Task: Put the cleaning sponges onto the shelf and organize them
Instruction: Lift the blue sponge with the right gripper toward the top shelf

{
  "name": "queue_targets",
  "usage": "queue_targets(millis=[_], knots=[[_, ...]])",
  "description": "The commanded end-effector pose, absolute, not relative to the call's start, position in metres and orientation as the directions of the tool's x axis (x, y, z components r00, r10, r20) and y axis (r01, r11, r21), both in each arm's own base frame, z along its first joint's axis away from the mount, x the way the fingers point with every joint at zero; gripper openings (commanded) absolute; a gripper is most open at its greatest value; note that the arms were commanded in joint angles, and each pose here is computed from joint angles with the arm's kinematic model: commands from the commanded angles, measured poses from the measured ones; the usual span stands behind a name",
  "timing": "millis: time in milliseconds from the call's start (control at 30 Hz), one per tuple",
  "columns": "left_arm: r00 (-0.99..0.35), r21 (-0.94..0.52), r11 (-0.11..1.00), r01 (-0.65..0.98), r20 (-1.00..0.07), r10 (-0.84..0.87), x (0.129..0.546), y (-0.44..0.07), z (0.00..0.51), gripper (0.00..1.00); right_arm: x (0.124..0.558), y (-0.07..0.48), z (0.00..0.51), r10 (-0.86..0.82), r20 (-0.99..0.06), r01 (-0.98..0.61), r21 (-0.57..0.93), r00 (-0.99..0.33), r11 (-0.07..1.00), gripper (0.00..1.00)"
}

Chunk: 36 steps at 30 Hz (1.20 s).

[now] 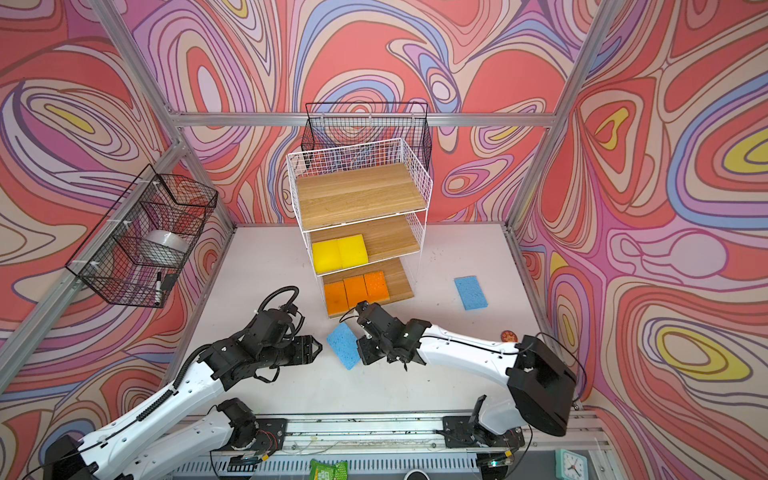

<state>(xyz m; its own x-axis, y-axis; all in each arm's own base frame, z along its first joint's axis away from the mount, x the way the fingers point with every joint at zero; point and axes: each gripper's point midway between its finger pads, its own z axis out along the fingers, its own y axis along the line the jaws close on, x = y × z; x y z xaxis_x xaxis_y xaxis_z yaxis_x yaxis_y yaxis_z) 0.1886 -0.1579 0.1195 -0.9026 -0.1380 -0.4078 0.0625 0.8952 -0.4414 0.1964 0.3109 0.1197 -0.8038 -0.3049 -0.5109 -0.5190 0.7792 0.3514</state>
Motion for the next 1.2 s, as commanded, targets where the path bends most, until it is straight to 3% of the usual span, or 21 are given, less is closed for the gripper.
queue_targets(millis=[0, 600, 1167], knots=[[-0.894, -0.416, 0.908, 0.057, -0.426, -0.139, 0.189, -0.149, 0.129, 0.66, 0.193, 0.302, 0.141, -0.273, -0.54, -0.511, 0.359, -0.796, 0.781, 0.0], [-0.86, -0.393, 0.916, 0.076, -0.491, -0.139, 0.189, -0.139, 0.16, 0.66, 0.187, 0.254, 0.297, -0.102, -0.746, -0.536, 0.369, -0.658, 0.76, 0.0], [-0.69, -0.297, 0.935, 0.194, -0.719, -0.085, 0.213, -0.126, 0.305, 0.67, 0.22, 0.282, 0.448, 0.035, -0.893, -0.614, 0.337, -0.449, 0.714, 0.0]])
